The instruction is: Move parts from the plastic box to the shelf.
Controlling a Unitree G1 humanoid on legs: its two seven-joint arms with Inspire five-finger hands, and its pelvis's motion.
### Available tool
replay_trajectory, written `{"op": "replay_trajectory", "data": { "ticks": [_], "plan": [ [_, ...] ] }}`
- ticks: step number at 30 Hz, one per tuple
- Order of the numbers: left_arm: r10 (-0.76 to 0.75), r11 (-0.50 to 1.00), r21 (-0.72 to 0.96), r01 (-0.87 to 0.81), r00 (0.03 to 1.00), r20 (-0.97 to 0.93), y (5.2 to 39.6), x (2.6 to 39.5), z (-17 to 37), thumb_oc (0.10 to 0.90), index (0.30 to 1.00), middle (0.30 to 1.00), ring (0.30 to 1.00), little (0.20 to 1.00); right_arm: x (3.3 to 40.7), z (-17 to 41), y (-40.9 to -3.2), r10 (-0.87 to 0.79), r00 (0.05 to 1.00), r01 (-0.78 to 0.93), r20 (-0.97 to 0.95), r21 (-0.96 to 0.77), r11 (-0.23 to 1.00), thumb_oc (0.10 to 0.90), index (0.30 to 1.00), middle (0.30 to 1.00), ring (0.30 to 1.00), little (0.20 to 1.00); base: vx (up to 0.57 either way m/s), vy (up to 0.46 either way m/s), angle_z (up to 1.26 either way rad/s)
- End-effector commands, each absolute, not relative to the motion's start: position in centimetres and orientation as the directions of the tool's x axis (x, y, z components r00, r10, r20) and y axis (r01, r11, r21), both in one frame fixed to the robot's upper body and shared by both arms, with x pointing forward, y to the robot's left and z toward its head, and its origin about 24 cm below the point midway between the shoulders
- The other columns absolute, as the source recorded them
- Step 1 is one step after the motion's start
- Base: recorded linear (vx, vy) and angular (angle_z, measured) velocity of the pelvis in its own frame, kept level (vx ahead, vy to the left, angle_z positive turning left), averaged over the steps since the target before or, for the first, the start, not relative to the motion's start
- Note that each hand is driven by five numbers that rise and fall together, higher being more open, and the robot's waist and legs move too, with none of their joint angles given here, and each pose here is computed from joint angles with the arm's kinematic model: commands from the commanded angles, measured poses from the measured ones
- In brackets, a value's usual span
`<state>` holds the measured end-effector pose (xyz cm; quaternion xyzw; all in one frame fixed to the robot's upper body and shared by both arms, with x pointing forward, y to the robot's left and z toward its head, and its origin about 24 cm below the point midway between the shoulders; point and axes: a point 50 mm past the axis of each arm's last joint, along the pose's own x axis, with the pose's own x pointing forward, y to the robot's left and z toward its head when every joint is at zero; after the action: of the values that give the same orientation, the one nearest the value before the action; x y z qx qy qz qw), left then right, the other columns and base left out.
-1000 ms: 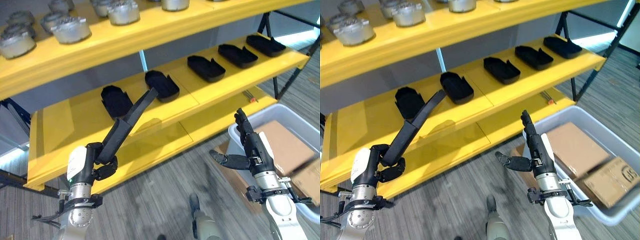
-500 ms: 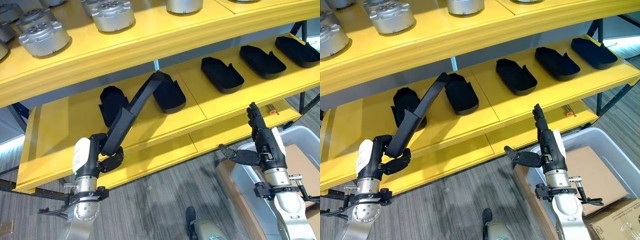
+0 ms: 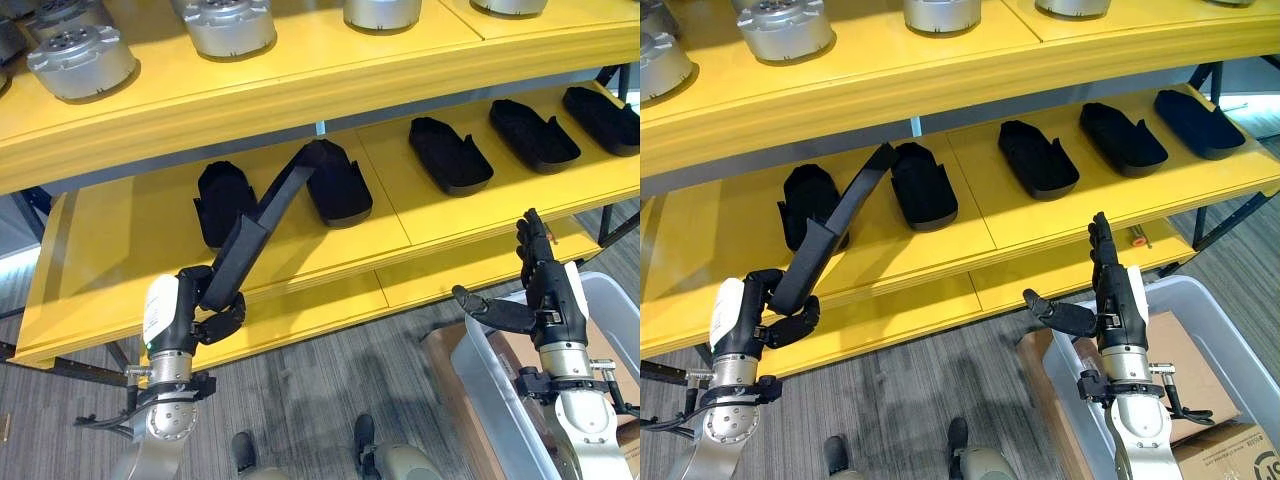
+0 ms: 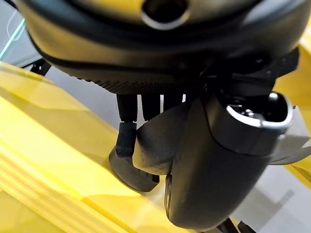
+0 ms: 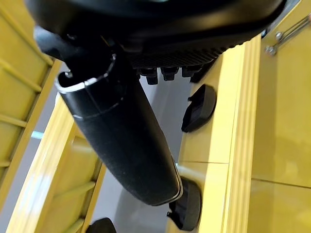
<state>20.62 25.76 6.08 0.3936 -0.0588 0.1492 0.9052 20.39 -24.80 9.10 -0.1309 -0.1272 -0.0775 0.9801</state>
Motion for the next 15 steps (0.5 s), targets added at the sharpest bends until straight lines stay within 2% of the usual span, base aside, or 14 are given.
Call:
{"op": "replay_trajectory", "data": {
  "ticks": [1, 5, 15],
  "plan": [
    [0.176, 0.598, 0.600, -0.532, 0.817, 0.549, 26.4, 20.7, 12.7, 0.400, 0.300, 0.300, 0.300, 0.300, 19.9, 13.5, -24.5, -0.060, 0.857, 0.214, 0.511, -0.249, 0.945, 0.900, 1.000, 1.000, 1.000, 1.000, 0.15, 0.279, -0.48],
    [0.152, 0.609, 0.607, -0.511, 0.826, 0.543, 26.1, 20.6, 12.7, 0.400, 0.300, 0.300, 0.300, 0.300, 19.7, 12.9, -24.5, -0.078, 0.872, 0.216, 0.483, -0.237, 0.947, 0.900, 1.000, 1.000, 1.000, 1.000, 0.13, 0.321, -0.20],
    [0.129, 0.583, 0.629, -0.514, 0.823, 0.554, 26.3, 21.1, 13.4, 0.400, 0.300, 0.300, 0.300, 0.300, 19.9, 12.2, -24.5, -0.110, 0.886, 0.242, 0.451, -0.247, 0.938, 0.900, 1.000, 1.000, 1.000, 1.000, 0.04, 0.258, 0.10]
  ]
}}
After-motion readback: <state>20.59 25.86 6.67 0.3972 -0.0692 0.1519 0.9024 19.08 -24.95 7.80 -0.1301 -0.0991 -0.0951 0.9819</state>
